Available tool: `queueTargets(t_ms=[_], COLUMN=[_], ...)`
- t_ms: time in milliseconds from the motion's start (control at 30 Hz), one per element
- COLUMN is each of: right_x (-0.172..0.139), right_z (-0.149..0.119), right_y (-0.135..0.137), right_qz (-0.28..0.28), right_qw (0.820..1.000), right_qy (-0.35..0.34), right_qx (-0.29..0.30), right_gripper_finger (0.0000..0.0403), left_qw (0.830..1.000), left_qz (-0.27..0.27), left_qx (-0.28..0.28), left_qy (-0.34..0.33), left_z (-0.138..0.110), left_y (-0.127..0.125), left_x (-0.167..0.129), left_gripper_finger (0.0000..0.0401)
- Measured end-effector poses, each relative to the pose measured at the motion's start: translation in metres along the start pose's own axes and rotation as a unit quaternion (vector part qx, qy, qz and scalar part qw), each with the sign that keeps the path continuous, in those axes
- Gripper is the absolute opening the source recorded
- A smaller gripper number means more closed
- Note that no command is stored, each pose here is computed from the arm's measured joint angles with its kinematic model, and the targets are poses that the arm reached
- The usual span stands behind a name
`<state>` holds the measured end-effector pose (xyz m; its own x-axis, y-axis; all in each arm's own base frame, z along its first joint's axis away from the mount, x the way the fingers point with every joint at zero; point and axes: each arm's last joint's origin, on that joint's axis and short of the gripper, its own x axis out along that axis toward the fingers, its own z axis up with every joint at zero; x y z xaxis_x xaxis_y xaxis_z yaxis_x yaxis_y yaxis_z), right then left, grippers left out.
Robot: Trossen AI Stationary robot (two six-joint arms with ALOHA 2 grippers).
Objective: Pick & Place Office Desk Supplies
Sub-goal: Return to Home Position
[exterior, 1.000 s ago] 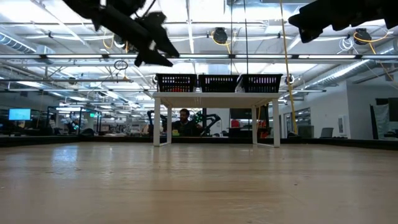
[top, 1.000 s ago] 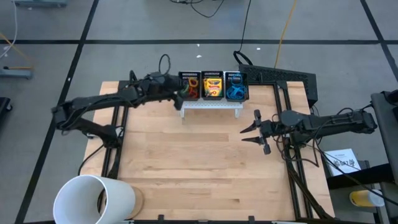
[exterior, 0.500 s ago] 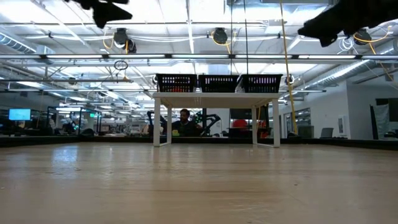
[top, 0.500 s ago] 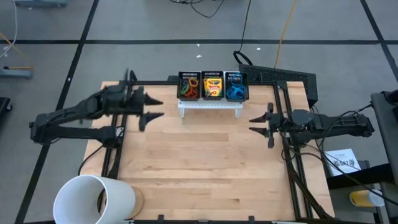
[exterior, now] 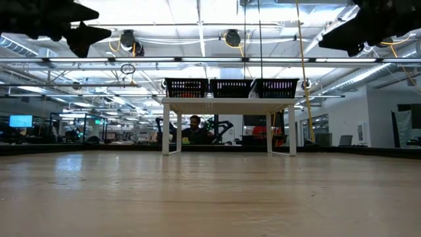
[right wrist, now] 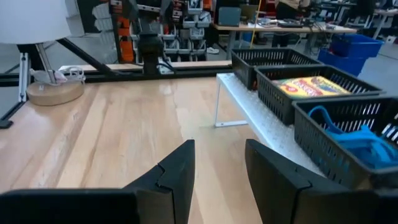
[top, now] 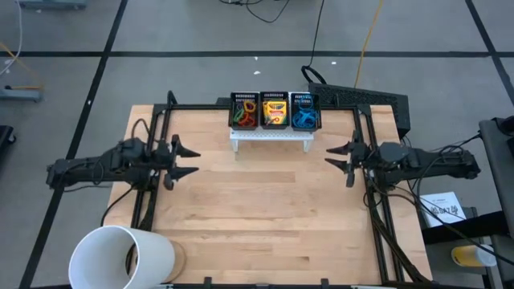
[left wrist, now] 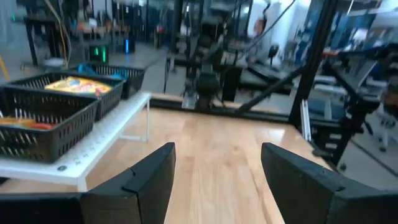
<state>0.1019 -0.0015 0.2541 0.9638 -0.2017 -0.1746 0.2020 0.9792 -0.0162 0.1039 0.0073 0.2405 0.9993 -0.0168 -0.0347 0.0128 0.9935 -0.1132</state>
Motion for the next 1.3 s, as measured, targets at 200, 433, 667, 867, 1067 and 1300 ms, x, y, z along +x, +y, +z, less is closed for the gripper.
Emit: queueTargets(t_ms=[200,433,667,867,1067,1300], right_x=[-0.002,-0.008,-0.012,-0.001,0.014,0.02], right_z=[-0.012,-0.013,-0.012,-0.029,-0.058,-0.076], right_y=[-0.001,-0.003,-0.004,-0.001,0.002,0.003], right_qz=[0.0,0.001,0.001,0.003,0.007,0.007], right_qw=[1.0,1.0,0.999,0.998,0.993,0.993], right_qy=[-0.004,-0.023,-0.032,-0.055,-0.113,-0.104], right_qx=[0.018,0.02,0.023,0.029,0.042,0.046], right_gripper_finger=[0.013,0.013,0.013,0.013,0.013,0.013], left_qw=[0.998,0.996,0.995,0.995,0.996,0.997], left_qz=[-0.008,-0.002,-0.001,-0.024,-0.03,-0.04], left_qx=[0.017,0.03,0.043,0.049,0.039,0.019], left_qy=[-0.067,-0.085,-0.087,-0.083,-0.08,-0.063], left_z=[-0.02,-0.044,-0.058,-0.058,-0.059,-0.062], left_y=[0.001,0.005,0.007,0.005,0.005,0.005], left_x=[-0.008,-0.002,0.001,0.001,0.001,0.002], left_gripper_finger=[0.0248,0.0248,0.0248,0.0248,0.0248,0.0248])
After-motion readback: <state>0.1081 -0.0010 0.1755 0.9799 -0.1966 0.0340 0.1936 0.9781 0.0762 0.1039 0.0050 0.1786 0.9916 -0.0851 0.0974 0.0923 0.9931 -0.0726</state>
